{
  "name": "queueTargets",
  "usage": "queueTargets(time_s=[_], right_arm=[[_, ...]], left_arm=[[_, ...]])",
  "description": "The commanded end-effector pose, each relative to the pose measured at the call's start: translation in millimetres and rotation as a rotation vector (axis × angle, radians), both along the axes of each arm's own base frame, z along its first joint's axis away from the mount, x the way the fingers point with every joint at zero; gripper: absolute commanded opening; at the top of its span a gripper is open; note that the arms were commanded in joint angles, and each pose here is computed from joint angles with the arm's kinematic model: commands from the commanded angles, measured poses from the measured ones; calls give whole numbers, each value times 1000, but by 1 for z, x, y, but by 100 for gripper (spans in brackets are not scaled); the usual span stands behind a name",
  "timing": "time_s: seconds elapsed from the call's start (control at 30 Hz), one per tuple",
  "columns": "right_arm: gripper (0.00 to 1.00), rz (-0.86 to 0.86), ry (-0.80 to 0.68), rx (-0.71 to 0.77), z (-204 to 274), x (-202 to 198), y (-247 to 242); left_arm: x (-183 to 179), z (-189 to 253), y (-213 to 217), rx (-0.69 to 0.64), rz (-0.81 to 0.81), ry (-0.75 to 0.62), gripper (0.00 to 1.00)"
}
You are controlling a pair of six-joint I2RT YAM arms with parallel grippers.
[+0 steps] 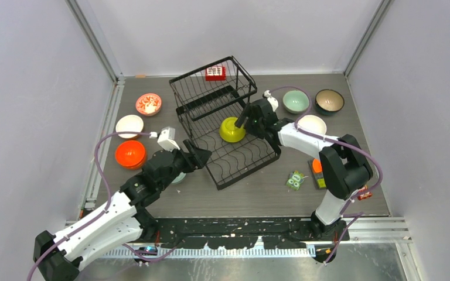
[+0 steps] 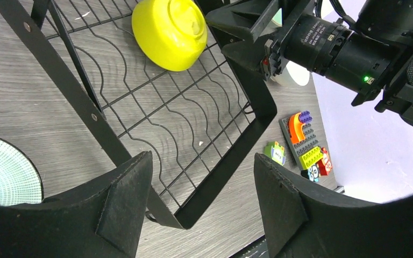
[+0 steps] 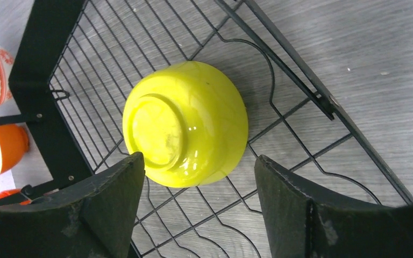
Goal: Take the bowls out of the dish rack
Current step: Pick up the bowl from the dish rack.
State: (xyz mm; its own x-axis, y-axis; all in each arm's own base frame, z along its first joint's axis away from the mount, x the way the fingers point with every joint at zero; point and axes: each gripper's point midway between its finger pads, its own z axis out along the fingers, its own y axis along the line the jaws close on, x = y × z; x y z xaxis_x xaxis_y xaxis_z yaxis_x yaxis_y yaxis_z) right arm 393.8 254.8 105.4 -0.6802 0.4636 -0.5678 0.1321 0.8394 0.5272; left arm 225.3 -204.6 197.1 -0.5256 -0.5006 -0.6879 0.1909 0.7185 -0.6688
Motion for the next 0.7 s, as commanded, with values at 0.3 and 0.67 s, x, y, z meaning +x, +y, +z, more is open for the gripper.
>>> queueTargets(time_s=[0.3,0.67], right_arm=[[91,-142,31,165,-14,1,4],[91,-188,64,260,-23,-7,13]], left_arm=[[1,-5,-3,-34,4,10,70],[-5,-6,2,-50,13,12,70]])
